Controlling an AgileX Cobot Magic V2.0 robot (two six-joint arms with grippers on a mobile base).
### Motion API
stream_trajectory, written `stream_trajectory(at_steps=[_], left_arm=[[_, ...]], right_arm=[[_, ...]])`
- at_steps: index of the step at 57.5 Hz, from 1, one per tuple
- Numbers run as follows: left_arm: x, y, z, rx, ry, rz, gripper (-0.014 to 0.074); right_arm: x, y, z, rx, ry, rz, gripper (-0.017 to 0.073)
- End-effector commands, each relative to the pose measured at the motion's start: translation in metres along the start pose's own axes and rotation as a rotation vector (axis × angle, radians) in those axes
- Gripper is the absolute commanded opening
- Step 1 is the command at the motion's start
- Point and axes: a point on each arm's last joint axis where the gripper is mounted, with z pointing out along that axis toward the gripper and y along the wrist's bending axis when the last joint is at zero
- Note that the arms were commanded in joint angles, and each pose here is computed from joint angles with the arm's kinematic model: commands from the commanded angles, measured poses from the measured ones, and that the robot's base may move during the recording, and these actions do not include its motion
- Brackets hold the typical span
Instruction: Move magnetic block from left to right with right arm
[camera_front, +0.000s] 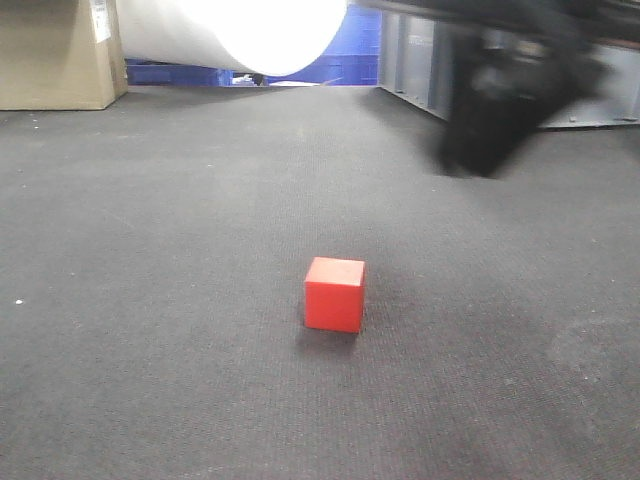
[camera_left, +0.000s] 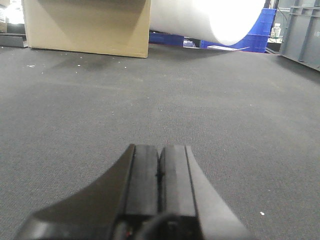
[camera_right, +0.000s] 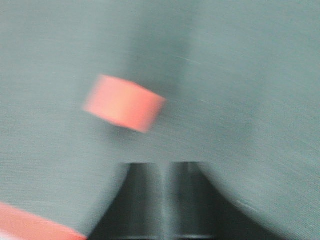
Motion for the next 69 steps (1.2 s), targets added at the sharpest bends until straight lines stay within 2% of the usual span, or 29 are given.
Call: stream_trajectory(at_steps=[1,7,12,15,23,28,35,41,56,69], left_arm=[[-0.005,0.0,-0.001,0.008,-0.084,-0.011,-0.0126],[-0.005,0.0,-0.001,0.008,-0.084,-0.011,-0.0126],[-0.005,0.0,-0.001,0.008,-0.084,-0.011,-0.0126],[-0.005,0.0,-0.001,0.008,-0.084,-0.011,-0.0126],[-0.005,0.0,-0.001,0.008,-0.084,-0.011,-0.0126],[-0.005,0.0,-0.001,0.008,-0.084,-0.011,-0.0126],[-0.005,0.0,-0.001,0.008,-0.084,-0.011,-0.0126],[-0.005,0.0,-0.001,0.008,-0.084,-0.011,-0.0126],[-0.005,0.0,-0.001,0.008,-0.084,-0.011,-0.0126],[-0.005,0.0,-0.001,0.008,-0.084,-0.011,-0.0126]], right_arm=[[0.005,-0.023,-0.02,-0.03,-0.116,0.065,0.0059],[0.02,-0.048,-0.023,-0.015,-0.141,0.128,0.0056],[0.033,-0.067,-0.028,-0.004,-0.188,0.137,0.0056],[0.039,-0.078,-0.032,0.009,-0.236,0.12,0.0056],[0.061,-0.104,-0.044,0.09,-0.358,0.025,0.0056],[0.077,-0.117,-0.053,0.146,-0.438,0.017,0.0056],[0.1,-0.125,-0.065,0.189,-0.591,0.051,0.0056],[0.118,-0.127,-0.073,0.213,-0.737,0.055,0.0056],[0.161,-0.126,-0.083,0.304,-0.944,-0.076,0.0056],[0.189,-0.125,-0.084,0.316,-1.095,-0.109,0.0056]])
